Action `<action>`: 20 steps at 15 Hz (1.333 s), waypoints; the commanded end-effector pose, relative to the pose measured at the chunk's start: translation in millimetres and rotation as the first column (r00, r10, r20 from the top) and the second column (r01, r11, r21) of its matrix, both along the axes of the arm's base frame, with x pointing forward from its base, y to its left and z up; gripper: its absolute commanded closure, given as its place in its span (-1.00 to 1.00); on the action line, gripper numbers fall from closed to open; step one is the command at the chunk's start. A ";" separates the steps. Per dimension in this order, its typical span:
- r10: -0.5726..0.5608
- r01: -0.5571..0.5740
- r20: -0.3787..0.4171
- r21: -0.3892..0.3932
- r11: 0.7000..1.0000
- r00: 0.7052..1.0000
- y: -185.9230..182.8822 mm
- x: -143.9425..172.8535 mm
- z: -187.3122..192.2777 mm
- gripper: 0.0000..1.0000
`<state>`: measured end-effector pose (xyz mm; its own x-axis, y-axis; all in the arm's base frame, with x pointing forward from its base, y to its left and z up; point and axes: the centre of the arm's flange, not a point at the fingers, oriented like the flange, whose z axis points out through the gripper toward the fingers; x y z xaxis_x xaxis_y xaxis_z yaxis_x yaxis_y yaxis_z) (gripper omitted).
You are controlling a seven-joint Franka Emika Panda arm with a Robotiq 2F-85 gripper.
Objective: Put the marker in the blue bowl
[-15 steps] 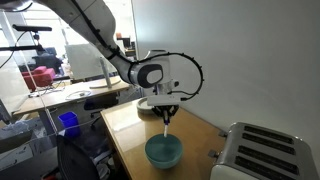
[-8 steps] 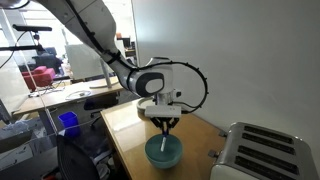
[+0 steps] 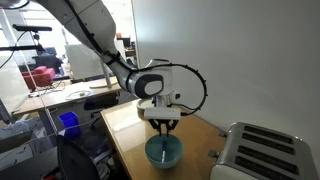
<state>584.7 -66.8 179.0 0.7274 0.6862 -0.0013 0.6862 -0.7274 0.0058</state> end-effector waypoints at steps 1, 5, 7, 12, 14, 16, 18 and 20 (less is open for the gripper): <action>0.015 -0.015 0.000 -0.004 1.000 1.000 1.2 -5.9 10.9 -0.29; 0.019 -0.021 0.066 0.023 1.000 0.998 13.7 -4.7 30.8 -0.90; 0.011 -0.014 0.081 0.042 0.999 0.997 28.8 -6.8 45.7 -1.00; 0.015 -0.017 0.090 0.014 1.000 0.996 59.1 -10.4 72.4 -1.00; 0.017 -0.017 0.095 0.002 1.000 0.995 65.1 -11.1 77.3 -1.00; 0.026 -0.026 0.096 -0.002 1.000 0.995 67.1 -12.2 78.4 -1.00; 0.032 -0.031 0.091 -0.003 1.000 0.995 68.0 -12.9 78.0 -1.00; 0.033 -0.033 0.090 -0.008 0.999 0.995 67.8 -14.4 77.8 -1.00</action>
<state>580.0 -0.3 251.0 0.6918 0.7179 0.0780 0.7152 -0.6961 0.0629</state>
